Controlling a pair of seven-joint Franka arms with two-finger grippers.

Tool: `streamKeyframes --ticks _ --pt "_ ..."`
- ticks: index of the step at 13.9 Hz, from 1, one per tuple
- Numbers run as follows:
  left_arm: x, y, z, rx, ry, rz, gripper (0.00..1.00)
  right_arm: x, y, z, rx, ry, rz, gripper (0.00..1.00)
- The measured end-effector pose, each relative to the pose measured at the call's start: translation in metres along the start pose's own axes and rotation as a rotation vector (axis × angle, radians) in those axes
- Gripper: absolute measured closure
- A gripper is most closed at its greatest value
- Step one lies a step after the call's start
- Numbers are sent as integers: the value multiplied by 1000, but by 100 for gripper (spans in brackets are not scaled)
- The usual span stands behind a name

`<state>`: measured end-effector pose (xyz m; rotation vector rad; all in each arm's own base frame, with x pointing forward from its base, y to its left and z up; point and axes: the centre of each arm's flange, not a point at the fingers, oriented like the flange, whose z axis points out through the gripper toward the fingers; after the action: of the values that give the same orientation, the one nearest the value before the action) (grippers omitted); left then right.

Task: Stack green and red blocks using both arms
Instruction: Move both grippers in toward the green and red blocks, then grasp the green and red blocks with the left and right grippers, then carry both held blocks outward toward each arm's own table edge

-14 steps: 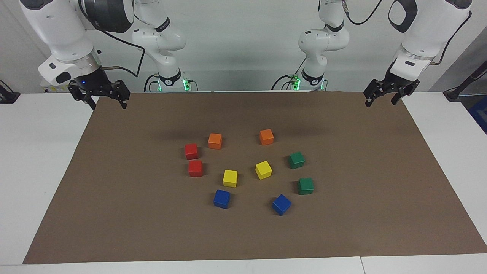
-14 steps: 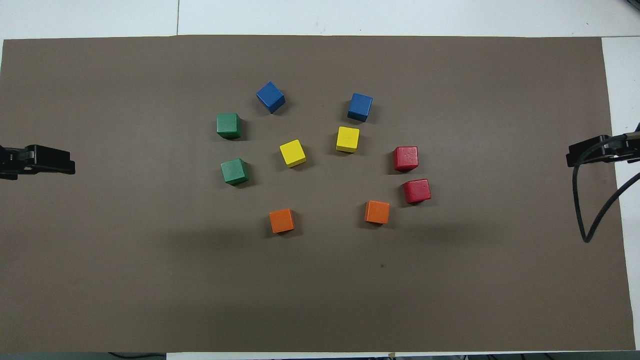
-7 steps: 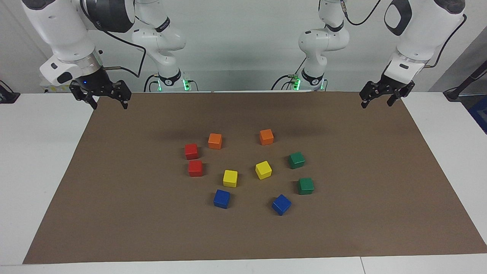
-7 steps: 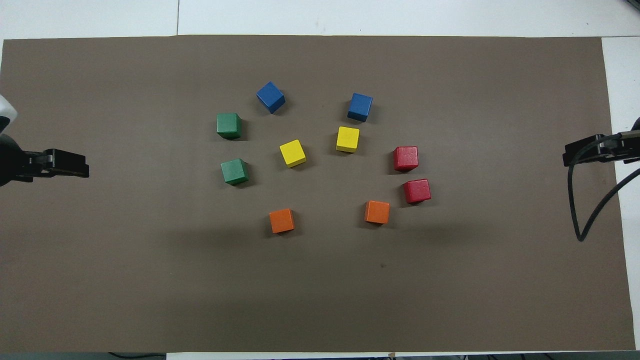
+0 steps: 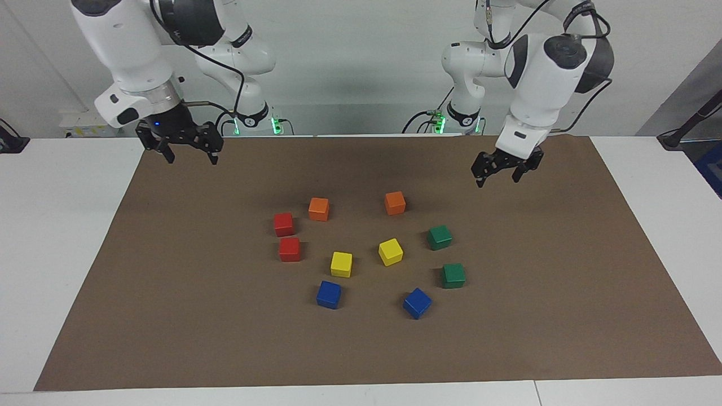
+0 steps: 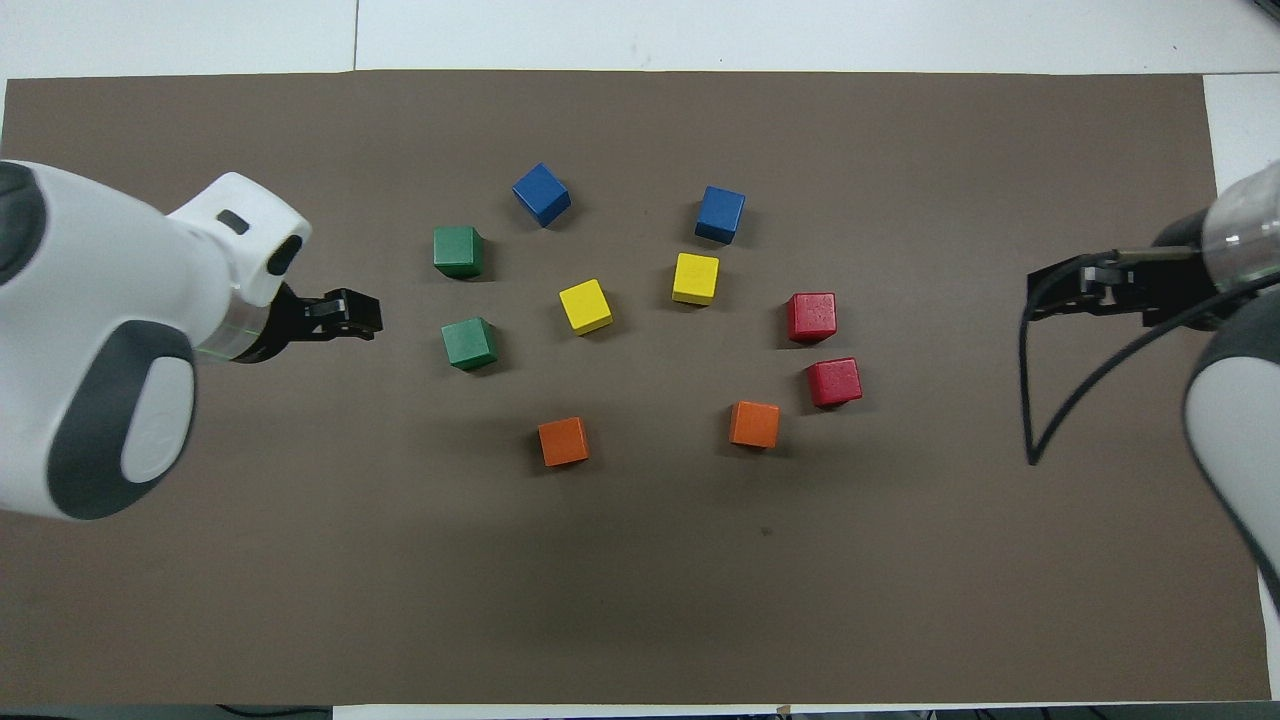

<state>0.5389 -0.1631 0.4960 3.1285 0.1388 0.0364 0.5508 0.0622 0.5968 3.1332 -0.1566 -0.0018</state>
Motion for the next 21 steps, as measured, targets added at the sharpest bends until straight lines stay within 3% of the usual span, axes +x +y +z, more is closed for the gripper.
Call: streamKeyframes --ticks 3,6,13,15,19,21 --pt "13 31 57 -7 -11 -31 0 1 -60 34 6 22 38 0" --pt "16 53 104 -21 1 -79 0 23 -80 87 7 25 75 0" --pt "9 79 169 -19 -22 -144 0 15 -127 189 33 39 183 0" --pt "8 78 176 -17 -24 -146 0 6 -127 205 29 33 139 0" --pt "3 77 189 -12 -34 -144 0 -10 -122 215 16 8 -93 0" --pt "1 82 196 -12 -37 -135 9 -16 -119 219 15 5 -138 0"
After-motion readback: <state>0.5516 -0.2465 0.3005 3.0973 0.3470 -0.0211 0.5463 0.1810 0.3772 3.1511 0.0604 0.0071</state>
